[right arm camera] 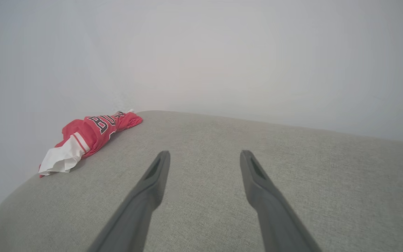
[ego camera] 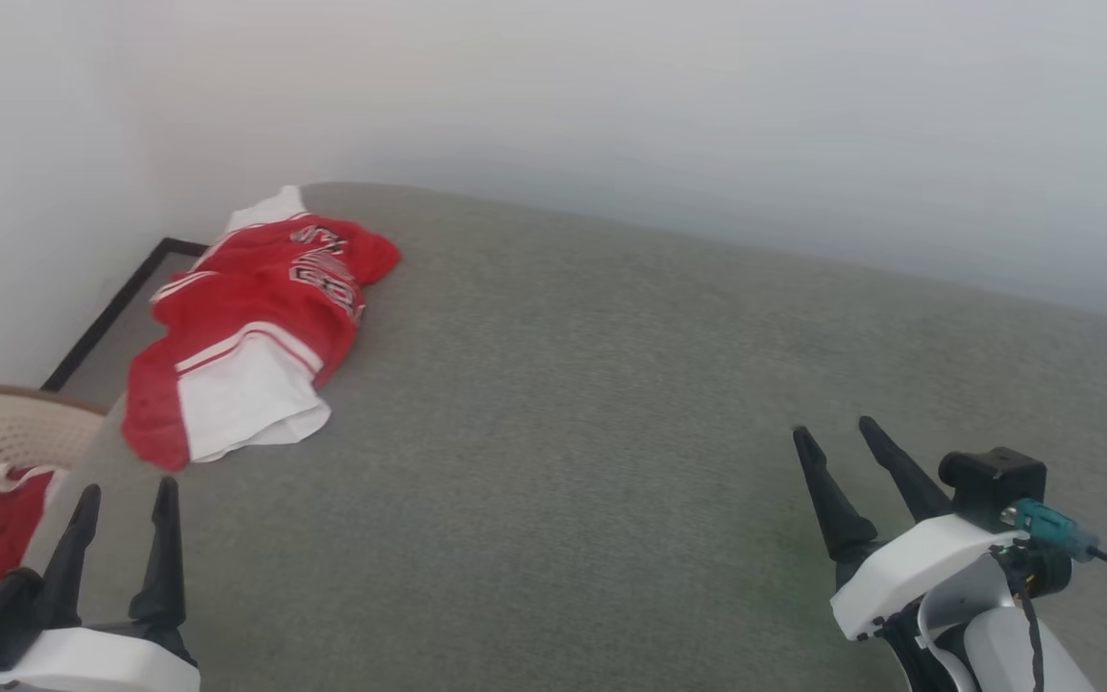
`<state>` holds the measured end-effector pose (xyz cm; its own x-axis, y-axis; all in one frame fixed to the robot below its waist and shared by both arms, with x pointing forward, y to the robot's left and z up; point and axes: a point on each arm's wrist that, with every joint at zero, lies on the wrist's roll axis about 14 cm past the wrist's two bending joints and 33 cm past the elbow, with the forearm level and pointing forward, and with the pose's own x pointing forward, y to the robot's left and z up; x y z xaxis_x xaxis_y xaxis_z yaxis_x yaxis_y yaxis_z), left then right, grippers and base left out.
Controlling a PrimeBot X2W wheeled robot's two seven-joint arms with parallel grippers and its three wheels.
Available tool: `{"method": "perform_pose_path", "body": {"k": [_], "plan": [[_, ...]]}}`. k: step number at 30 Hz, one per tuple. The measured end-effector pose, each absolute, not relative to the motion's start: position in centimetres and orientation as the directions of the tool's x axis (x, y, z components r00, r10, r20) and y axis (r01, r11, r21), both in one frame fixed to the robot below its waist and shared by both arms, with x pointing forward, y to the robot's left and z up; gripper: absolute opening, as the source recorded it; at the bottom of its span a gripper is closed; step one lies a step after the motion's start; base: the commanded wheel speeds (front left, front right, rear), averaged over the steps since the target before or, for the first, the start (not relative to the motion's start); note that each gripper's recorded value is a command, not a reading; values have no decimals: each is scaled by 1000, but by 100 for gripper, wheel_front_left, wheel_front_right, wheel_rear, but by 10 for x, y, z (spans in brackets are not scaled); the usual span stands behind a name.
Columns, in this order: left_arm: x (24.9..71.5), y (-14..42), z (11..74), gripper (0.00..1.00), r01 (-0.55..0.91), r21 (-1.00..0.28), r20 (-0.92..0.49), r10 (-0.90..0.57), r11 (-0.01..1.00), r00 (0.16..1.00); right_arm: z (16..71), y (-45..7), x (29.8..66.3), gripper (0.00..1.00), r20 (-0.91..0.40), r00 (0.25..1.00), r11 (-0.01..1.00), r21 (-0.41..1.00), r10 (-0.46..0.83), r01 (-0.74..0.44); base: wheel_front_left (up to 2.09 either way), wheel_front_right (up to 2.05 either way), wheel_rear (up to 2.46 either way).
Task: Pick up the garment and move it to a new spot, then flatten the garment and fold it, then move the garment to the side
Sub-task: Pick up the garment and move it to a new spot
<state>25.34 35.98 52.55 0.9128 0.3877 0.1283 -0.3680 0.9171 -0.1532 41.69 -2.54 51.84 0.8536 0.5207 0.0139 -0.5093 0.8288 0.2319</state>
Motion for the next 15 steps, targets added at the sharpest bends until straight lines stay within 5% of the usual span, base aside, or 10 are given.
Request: {"method": "perform_pose_path", "body": {"k": [15], "plan": [[238, 377, 523, 100, -434, -180, 110, 456, 883, 883, 514, -11, 419, 100, 4, 833, 810, 231, 553, -539, 0, 0, 0]]}}
